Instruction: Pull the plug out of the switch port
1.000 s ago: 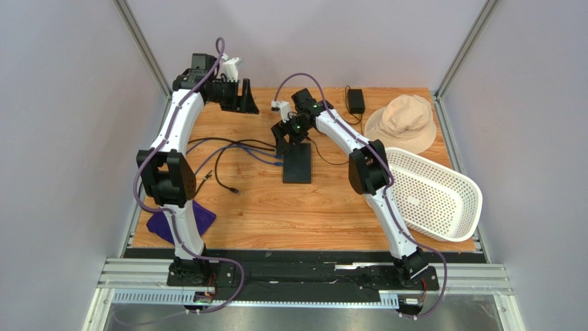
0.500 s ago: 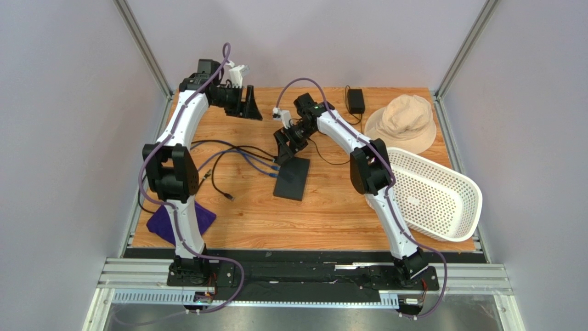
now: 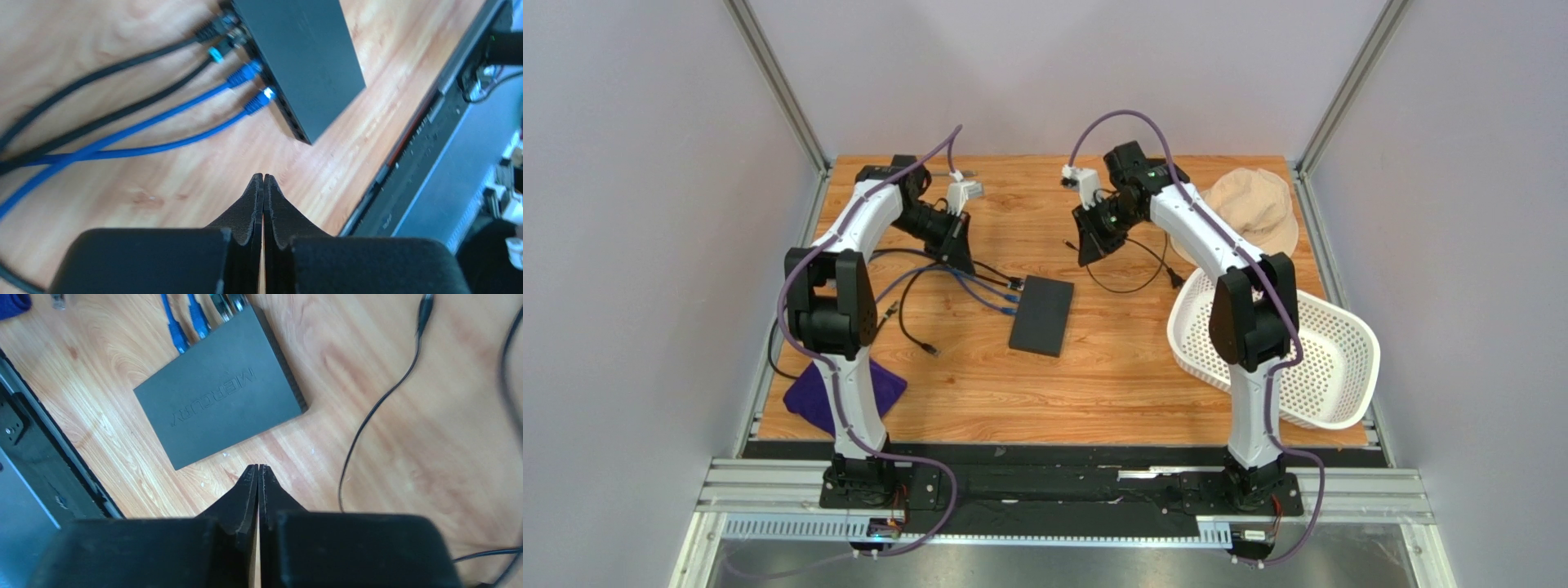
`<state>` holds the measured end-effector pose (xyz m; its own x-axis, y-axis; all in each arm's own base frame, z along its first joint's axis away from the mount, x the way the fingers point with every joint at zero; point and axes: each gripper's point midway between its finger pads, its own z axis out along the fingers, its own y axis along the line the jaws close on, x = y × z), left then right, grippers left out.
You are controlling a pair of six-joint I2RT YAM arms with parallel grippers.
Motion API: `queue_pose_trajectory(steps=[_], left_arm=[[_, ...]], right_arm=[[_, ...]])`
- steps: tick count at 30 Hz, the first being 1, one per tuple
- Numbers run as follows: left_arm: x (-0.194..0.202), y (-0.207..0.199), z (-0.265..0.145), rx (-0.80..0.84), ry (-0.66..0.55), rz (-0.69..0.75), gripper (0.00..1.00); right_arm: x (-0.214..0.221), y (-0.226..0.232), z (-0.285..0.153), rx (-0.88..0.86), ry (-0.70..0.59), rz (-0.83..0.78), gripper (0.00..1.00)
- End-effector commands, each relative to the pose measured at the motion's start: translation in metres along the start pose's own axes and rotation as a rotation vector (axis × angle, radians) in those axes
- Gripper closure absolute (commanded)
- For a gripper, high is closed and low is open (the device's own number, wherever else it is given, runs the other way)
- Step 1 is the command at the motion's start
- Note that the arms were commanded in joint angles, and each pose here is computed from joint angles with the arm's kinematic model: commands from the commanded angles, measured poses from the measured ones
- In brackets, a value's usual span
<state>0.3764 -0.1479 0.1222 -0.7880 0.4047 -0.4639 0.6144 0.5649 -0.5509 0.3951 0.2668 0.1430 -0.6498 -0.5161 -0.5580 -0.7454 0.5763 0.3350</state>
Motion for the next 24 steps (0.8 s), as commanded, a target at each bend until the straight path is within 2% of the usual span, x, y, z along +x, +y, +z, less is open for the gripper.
queue_pose_trajectory(steps=[1,6,11,13,24], left_arm=[[0.024,-0.030,0.000,0.079,0.089,0.066,1.00],[0.042,-0.048,0.031,0.122,0.144,0.011,1.00],[0.060,-0.045,0.064,0.030,0.230,-0.043,1.00],[0.063,-0.043,0.071,-0.007,0.239,-0.091,1.00],[0.065,-0.048,0.116,-0.031,0.242,-0.066,1.00]], right_arm=[[0.048,-0.011,0.021,0.016,0.119,0.126,1.00],[0.075,-0.019,0.042,0.038,0.187,0.230,1.00],[0.079,-0.024,0.059,0.037,0.211,0.262,1.00],[0.077,-0.024,0.063,0.028,0.210,0.272,1.00],[0.075,-0.016,0.075,-0.058,0.210,0.335,1.00]])
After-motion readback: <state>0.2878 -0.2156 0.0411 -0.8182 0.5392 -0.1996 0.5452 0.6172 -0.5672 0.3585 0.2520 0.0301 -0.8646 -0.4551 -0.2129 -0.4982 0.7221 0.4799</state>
